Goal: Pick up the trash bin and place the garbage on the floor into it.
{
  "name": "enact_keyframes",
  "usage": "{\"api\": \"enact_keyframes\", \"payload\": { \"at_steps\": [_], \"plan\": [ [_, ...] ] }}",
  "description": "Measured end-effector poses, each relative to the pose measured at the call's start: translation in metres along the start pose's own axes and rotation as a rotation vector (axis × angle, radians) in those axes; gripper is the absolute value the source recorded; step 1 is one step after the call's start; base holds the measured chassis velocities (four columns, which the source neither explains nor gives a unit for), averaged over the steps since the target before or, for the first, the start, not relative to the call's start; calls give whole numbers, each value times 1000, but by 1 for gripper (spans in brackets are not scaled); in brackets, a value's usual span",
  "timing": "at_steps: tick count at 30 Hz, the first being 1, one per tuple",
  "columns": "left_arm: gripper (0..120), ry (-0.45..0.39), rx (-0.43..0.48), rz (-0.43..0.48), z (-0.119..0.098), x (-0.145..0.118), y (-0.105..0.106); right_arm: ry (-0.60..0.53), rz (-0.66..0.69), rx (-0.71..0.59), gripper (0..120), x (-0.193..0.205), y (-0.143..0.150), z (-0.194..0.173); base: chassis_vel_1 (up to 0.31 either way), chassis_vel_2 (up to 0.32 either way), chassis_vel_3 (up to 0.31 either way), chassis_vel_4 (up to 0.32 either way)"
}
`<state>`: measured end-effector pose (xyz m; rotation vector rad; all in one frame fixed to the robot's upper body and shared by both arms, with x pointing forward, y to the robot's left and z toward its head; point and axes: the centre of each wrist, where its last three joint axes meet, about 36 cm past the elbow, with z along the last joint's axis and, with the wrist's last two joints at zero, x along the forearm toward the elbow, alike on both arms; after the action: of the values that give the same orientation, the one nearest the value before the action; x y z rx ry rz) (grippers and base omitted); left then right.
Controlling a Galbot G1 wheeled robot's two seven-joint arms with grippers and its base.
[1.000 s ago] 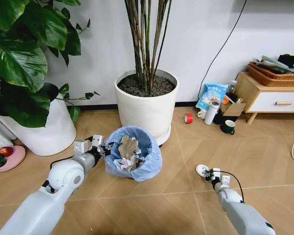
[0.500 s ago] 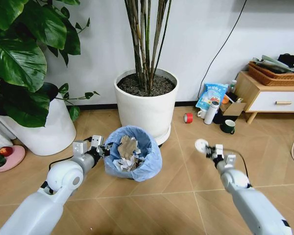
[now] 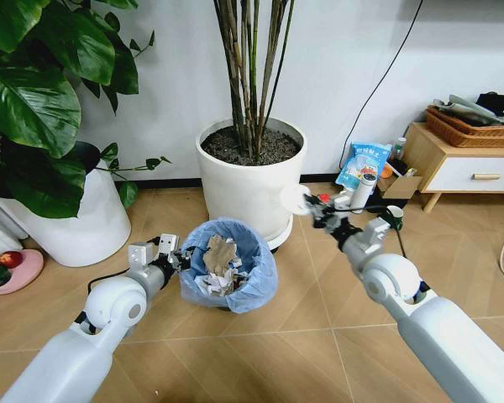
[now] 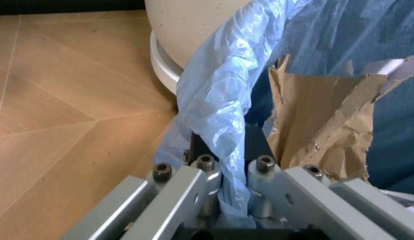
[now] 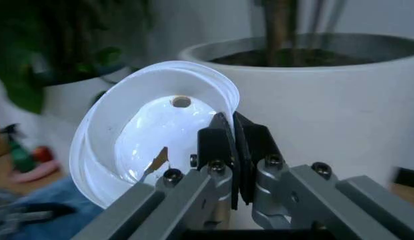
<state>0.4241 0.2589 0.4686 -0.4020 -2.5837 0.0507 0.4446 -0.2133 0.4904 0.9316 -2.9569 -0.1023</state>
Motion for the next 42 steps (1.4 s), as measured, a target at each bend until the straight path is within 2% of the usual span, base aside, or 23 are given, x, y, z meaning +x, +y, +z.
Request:
{"api": "enact_keyframes", "payload": {
  "at_steps": [1,2,5,9,16,17,19,21,24,25,26,29,30,34,35,38,42],
  "plan": [
    [0,3,0,0,0,0,0,15,-53,-4,0,-3,15,1,0,0,0,0],
    [0,3,0,0,0,0,0,15,-53,-4,0,-3,15,1,0,0,0,0],
    [0,5,1,-2,0,-1,0,60,-148,-6,0,-5,44,11,0,0,0,0],
    [0,5,3,-4,0,0,0,94,-190,7,0,-6,57,19,0,0,0,0],
    [0,-2,6,-10,-3,1,2,106,-202,3,26,-4,62,21,0,0,0,0],
    [0,-2,6,-10,-3,1,2,106,-202,3,26,-4,62,21,0,0,0,0],
    [0,-3,8,-8,-3,1,1,109,-200,4,38,-5,61,22,0,0,0,0],
    [0,-3,9,-6,-3,1,1,111,-199,4,41,-5,60,23,0,0,0,0],
    [0,-4,10,-6,-2,1,0,106,-191,3,55,-5,58,23,0,0,0,0],
    [0,-4,10,-6,-2,1,0,106,-191,3,55,-5,58,23,0,0,0,0],
    [0,-4,10,-6,-2,1,0,104,-189,1,61,-5,57,22,0,0,0,0],
    [0,-6,11,-5,-3,1,0,90,-167,5,74,-5,52,18,0,0,0,0],
    [0,-6,11,-5,-3,1,0,90,-167,5,74,-5,52,18,0,0,0,0],
    [0,-9,15,-14,-3,2,1,51,-61,22,93,-3,41,14,0,0,0,0],
    [0,-9,15,-14,-3,2,1,51,-61,22,93,-3,41,14,0,0,0,0],
    [0,-14,20,-20,-2,3,2,23,48,57,100,1,30,15,0,0,0,0],
    [0,-22,21,-25,-3,6,2,10,146,96,100,10,20,19,0,0,0,0]
  ]
}}
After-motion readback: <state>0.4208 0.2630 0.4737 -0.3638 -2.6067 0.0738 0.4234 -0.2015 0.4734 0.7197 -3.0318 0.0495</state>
